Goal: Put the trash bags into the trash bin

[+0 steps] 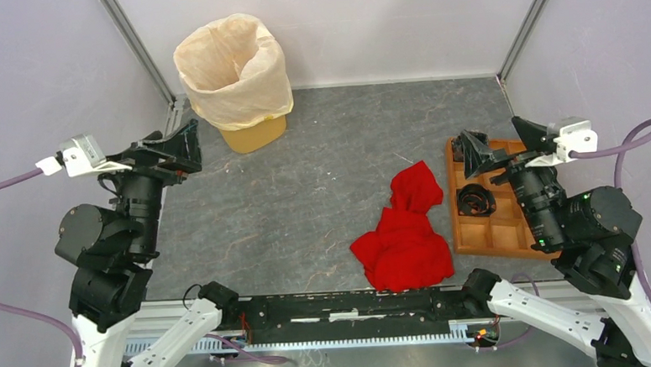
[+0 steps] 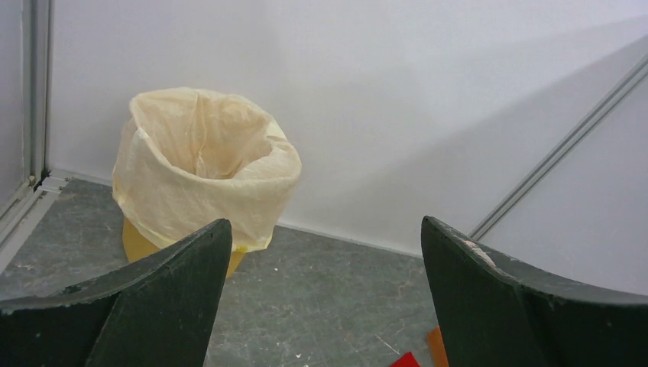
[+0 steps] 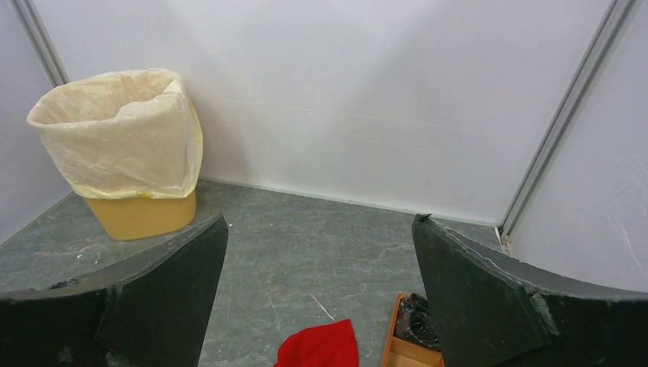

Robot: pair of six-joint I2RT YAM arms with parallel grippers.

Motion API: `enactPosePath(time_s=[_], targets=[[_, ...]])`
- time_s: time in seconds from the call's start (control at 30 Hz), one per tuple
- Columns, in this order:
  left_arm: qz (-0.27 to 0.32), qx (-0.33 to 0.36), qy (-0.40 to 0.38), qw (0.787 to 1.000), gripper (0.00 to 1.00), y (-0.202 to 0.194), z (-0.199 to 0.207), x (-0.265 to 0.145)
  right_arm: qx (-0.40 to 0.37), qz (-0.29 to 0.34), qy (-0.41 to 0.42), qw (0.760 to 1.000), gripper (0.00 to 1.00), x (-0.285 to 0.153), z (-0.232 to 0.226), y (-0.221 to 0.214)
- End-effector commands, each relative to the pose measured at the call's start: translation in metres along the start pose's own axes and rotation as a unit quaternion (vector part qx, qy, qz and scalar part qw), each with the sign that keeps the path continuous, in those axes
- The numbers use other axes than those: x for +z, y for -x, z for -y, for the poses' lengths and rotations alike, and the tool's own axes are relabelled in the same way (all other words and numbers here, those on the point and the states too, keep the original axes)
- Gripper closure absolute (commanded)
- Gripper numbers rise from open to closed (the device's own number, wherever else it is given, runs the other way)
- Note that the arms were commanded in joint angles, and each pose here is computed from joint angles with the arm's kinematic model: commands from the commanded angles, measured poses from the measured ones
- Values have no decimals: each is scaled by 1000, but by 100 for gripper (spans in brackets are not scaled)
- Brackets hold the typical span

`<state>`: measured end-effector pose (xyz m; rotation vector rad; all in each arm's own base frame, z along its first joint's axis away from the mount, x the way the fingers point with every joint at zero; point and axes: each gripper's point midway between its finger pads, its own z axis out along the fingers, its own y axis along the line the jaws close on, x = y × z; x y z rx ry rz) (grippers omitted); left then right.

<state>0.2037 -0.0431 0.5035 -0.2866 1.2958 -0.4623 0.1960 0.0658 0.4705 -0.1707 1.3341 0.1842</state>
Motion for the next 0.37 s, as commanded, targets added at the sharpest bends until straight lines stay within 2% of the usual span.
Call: enactPosePath(time_s=[0.0, 0.13, 0.33], targets=[[4, 20, 15, 1000, 1, 5, -5, 1, 2, 13, -23, 1000, 2, -5, 14, 13], [0, 10, 15, 1000, 1, 2, -5, 1, 13, 18, -33, 999, 2, -9, 18, 5], [-13, -3, 2, 1000, 1, -10, 0, 5, 2, -12, -50, 999, 2, -8, 21, -8]])
